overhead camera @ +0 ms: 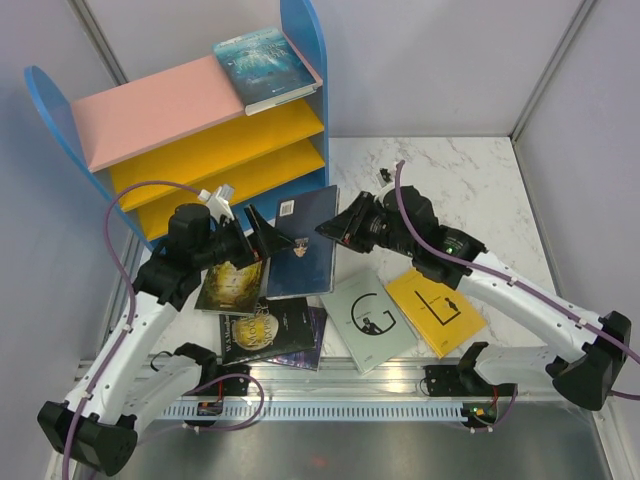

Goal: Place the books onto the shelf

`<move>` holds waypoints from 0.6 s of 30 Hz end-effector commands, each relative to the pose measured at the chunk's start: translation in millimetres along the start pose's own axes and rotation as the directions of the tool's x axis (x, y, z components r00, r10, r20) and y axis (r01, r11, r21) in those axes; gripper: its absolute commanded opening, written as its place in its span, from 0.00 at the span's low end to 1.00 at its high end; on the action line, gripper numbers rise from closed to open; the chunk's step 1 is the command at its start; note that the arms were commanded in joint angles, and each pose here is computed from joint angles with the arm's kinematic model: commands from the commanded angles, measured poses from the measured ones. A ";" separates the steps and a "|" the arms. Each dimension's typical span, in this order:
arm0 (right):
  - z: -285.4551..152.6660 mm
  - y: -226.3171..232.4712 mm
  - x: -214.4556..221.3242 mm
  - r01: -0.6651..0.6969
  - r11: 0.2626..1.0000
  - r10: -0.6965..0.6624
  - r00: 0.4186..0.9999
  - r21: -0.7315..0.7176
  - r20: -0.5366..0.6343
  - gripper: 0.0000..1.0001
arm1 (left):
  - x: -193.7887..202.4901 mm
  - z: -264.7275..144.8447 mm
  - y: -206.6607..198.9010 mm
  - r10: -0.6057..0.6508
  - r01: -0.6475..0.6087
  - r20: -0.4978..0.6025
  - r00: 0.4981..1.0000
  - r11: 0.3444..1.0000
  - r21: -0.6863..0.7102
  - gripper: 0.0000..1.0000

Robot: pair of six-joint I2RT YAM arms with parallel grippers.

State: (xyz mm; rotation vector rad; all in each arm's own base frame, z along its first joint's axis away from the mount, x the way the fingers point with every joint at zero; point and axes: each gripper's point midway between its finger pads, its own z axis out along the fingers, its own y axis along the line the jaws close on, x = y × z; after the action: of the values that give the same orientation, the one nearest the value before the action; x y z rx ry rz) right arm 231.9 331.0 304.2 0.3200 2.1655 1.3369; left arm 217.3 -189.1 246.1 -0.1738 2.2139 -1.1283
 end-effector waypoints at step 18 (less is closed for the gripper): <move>-53.3 131.7 -52.6 -0.127 0.781 0.150 0.989 -0.612 -0.013 0.00 | -36.4 -40.5 -122.2 -0.093 0.071 0.010 0.996 0.823 0.564 0.67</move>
State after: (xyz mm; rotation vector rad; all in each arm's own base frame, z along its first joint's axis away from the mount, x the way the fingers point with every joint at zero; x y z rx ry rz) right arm 250.1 340.4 349.0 0.3758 1.9437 1.7310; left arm 222.0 -218.4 326.9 -0.1315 1.9079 -1.5713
